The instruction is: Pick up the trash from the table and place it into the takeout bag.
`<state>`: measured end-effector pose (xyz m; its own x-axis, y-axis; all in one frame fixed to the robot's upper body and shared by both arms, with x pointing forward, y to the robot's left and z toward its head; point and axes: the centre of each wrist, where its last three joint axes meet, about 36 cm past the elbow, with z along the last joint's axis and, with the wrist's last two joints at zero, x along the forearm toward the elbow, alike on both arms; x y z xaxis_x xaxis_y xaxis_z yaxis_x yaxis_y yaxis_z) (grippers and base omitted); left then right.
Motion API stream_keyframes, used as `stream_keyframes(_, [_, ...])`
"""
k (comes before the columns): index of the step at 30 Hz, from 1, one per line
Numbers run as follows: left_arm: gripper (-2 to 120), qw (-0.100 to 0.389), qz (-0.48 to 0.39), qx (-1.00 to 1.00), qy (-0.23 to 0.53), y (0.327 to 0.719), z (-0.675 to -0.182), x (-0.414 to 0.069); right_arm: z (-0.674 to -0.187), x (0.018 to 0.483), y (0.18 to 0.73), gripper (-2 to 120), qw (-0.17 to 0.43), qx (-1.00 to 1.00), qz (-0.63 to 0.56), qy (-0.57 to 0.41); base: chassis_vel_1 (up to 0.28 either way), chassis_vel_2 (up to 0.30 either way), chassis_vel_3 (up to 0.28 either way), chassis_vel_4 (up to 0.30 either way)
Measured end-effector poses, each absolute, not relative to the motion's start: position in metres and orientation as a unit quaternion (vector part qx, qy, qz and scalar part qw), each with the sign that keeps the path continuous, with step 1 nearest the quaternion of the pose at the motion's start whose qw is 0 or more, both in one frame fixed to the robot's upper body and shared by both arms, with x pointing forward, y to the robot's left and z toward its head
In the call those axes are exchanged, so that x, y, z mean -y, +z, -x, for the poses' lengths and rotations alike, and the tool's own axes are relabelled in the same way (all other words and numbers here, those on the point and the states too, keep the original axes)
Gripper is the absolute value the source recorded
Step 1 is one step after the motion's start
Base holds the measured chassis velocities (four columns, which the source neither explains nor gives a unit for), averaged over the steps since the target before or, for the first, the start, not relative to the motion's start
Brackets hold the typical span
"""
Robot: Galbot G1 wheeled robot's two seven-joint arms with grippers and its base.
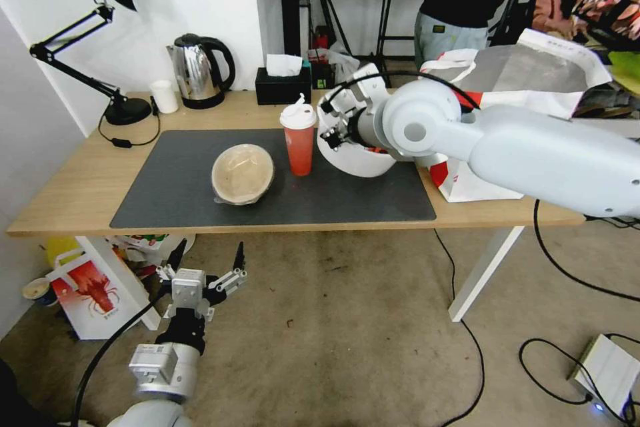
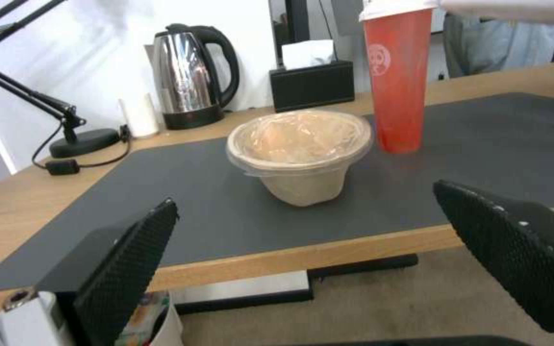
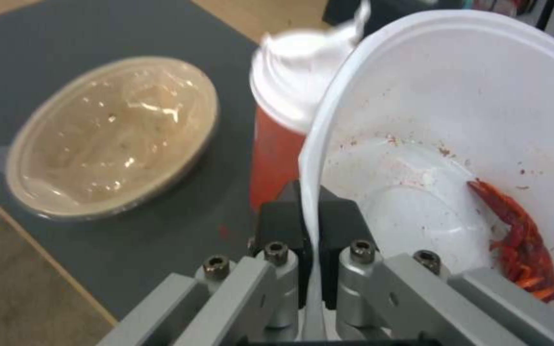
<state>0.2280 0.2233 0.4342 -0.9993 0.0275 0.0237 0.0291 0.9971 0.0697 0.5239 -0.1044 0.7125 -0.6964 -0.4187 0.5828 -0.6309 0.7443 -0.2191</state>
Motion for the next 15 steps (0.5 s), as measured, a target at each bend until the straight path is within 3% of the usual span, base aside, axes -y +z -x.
stream_keyframes(15, [100, 0.011, 0.014, 0.999, -0.035, 0.434, -0.228, -0.223, -0.531, 0.088, 0.8, 0, 0.192, 0.903, -0.3, 0.241, 0.0, 0.0, 0.0, 0.0])
